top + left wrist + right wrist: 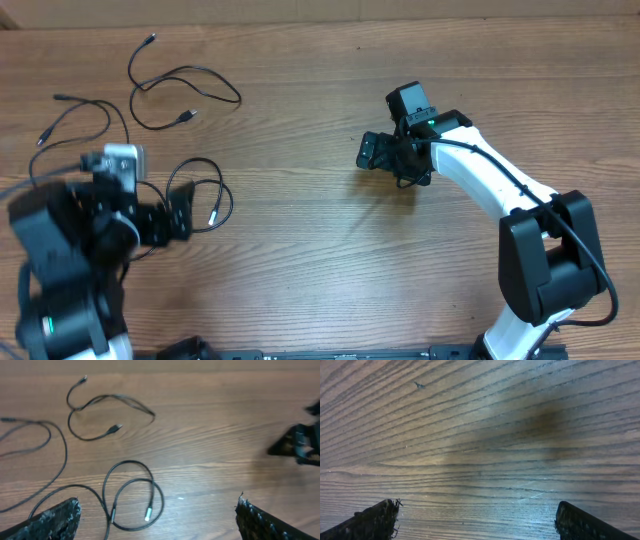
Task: Untangle cables
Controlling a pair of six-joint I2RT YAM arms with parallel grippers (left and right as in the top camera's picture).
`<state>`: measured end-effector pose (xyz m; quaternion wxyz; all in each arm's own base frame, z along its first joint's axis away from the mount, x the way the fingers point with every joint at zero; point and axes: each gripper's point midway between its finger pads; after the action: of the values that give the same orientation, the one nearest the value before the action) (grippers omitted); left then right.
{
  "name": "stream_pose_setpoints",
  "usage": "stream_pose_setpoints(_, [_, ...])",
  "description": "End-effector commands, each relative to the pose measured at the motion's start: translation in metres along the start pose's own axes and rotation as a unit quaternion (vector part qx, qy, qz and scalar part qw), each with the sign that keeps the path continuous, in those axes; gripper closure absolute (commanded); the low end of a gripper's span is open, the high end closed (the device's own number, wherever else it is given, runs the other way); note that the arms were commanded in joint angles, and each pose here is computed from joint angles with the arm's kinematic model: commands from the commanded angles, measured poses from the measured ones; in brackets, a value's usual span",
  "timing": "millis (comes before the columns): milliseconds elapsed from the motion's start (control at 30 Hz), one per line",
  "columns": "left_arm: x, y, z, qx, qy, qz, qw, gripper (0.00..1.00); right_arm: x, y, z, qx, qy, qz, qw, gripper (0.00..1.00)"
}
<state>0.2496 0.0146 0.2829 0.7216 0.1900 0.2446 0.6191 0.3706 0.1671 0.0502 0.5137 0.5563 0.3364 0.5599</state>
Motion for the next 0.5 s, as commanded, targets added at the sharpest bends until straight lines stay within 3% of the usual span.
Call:
stream_pose_setpoints(0, [-0.021, 0.021, -0.007, -0.021, -0.02, -0.024, 0.999, 0.0, -0.002, -0.001, 0.0, -0.003, 0.001, -0.004, 1.0, 0.0])
stream_pose_setpoints(167, [-0.027, 0.025, -0.025, 0.01, -0.004, -0.03, 0.999, 0.0, -0.002, -0.001, 0.0, -0.003, 0.0, -0.004, 1.0, 0.0])
stream_pose_setpoints(467, [-0.028, 0.024, -0.027, 0.014, -0.004, -0.033, 0.999, 0.0, -0.002, -0.001, 0.0, -0.003, 0.0, -0.004, 1.0, 0.0])
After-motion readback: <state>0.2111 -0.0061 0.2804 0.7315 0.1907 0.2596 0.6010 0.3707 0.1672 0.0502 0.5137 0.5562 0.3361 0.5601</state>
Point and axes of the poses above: each gripper's point midway between its finger pads, its own y axis back along the fingers, its own x axis along the line the jaws close on, z = x × y, and after that the axes turned 2 degrees about y, right-handed
